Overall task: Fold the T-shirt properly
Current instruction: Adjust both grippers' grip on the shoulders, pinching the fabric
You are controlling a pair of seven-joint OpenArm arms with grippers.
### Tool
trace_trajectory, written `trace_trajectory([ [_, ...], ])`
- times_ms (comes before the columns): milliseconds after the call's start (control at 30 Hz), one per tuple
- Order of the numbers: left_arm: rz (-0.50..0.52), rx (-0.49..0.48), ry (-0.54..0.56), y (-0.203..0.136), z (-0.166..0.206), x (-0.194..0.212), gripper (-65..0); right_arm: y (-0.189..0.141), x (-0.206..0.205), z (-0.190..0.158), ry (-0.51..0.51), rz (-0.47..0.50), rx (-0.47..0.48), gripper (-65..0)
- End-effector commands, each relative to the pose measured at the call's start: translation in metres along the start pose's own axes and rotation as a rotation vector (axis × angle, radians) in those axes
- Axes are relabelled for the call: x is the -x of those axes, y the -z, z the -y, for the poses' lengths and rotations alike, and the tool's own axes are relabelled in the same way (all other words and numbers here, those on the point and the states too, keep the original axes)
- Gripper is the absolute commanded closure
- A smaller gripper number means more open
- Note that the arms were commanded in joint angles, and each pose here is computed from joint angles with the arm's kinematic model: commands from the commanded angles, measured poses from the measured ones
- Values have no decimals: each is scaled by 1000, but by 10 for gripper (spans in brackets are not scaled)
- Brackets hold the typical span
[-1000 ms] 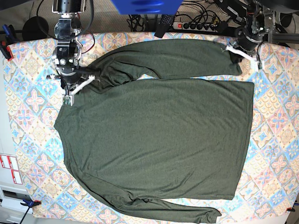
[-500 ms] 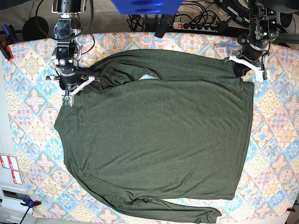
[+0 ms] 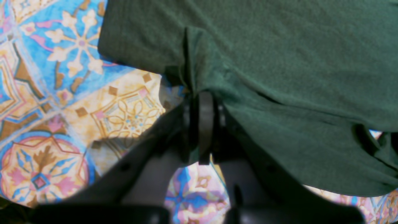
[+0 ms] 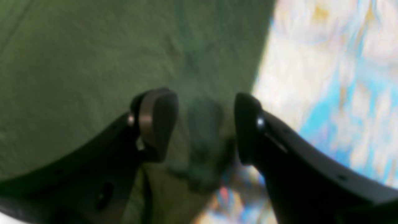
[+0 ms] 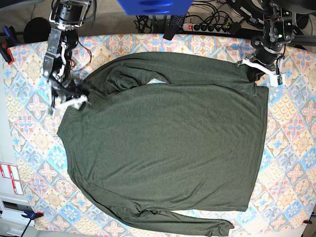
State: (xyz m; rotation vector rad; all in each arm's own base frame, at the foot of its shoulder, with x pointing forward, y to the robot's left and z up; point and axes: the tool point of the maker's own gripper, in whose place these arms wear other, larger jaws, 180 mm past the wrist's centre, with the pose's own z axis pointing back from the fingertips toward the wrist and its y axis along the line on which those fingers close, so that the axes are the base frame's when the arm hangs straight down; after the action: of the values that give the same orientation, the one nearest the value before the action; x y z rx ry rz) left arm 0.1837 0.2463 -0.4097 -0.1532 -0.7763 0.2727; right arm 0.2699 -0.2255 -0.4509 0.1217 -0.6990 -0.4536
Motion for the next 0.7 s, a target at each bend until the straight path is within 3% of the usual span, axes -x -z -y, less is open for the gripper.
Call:
trace_trajectory([
  [0,24,5,12,-3,0,-6,0,-2,-14,-2,0,41,-17,-325],
  [500,25,5,12,-3,0,-7,0,14,27,15,33,-77,14,-325],
  [667,25,5,12,-3,0,-7,0,13,28,9,6,-76,-22,-325],
])
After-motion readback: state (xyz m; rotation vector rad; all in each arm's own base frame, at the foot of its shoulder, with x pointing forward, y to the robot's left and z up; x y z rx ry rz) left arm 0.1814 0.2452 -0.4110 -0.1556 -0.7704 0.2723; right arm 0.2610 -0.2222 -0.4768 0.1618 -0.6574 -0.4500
